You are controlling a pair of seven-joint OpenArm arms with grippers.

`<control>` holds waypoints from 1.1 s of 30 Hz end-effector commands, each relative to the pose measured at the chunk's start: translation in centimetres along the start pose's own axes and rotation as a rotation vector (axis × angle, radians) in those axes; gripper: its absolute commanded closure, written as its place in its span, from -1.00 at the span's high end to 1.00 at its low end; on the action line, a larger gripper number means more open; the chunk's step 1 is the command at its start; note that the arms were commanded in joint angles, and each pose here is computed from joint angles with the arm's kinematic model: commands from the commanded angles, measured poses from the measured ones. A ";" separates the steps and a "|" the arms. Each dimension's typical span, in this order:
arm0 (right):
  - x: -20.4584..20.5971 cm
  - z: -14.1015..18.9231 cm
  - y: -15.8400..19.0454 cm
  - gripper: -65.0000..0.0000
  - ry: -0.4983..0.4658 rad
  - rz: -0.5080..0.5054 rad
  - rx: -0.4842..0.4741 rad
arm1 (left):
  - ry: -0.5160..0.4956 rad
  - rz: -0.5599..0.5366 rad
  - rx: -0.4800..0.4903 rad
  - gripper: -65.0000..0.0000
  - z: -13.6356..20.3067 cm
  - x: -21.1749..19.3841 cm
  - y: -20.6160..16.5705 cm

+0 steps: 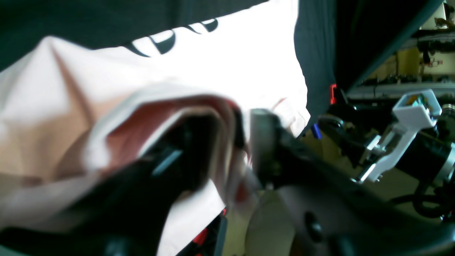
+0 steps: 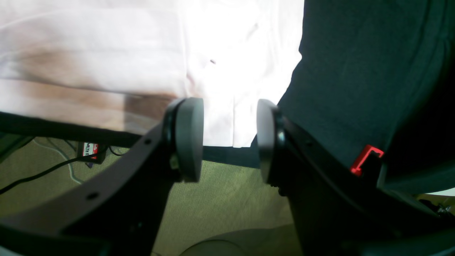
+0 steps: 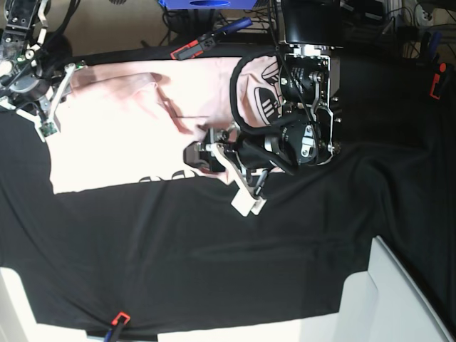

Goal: Fold the T-shirt properly

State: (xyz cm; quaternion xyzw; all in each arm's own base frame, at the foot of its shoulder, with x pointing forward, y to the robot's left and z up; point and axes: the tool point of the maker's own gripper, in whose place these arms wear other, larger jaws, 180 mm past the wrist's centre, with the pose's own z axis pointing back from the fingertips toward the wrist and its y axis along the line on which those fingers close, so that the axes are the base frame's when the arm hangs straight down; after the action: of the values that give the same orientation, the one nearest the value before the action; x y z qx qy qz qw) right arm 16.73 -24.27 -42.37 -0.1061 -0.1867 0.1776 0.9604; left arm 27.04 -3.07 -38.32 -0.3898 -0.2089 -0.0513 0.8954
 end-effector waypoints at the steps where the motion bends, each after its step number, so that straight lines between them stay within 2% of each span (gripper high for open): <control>1: 1.0 0.3 -0.8 -0.31 -0.031 0.001 -0.021 | -0.033 -0.030 -0.029 -0.18 0.1 1.4 -1.2; 4: 1.0 0.3 -0.8 -0.31 -0.033 0.000 -0.021 | -0.009 -0.092 -0.058 -0.17 -0.6 1.6 -2.8; 9: 1.5 0.3 -0.8 -0.31 -0.043 -0.005 -0.022 | 0.005 -0.256 -0.130 -0.18 -1.3 1.8 -5.6; 11: 1.6 0.3 -0.9 -0.31 -0.045 -0.005 -0.023 | -0.022 -0.265 -0.146 -0.19 -0.9 2.4 -5.9; 13: 1.7 0.3 -0.8 -0.31 -0.046 0.003 -0.022 | -0.079 -0.226 -0.132 -0.20 0.4 3.8 -4.7; 15: 1.7 0.3 -0.8 -0.31 -0.048 0.008 -0.021 | -0.154 -0.166 -0.058 -0.39 2.7 5.5 -1.4; 17: 2.4 0.3 -0.4 -0.31 -0.061 0.025 -0.011 | -0.217 -0.107 0.037 -0.86 5.6 6.6 2.9; 18: 2.8 0.3 -0.4 -0.31 -0.066 0.063 -0.010 | -0.248 -0.073 0.094 -1.00 7.4 6.9 5.4; 21: 4.0 0.2 1.4 -0.31 -0.082 0.192 0.032 | -0.321 -0.003 0.261 -1.00 13.4 7.2 11.6; 25: 6.7 1.5 3.5 -0.31 -0.154 0.334 0.056 | -0.347 0.141 0.539 -1.00 21.7 4.8 19.1; 30: 9.5 2.5 5.4 -0.31 -0.220 0.487 0.073 | -0.255 0.150 0.803 -1.00 28.3 0.9 23.7; 33: 10.9 2.8 6.8 -0.31 -0.239 0.561 0.085 | -0.181 0.120 0.943 -1.00 30.6 -1.4 25.5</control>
State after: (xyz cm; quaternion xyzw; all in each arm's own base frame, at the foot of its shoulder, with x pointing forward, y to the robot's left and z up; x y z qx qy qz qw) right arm 22.30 -13.59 -39.12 -0.0868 -0.2360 0.4562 0.8536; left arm 21.20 35.97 -38.71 0.0392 -0.2441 0.1404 0.9587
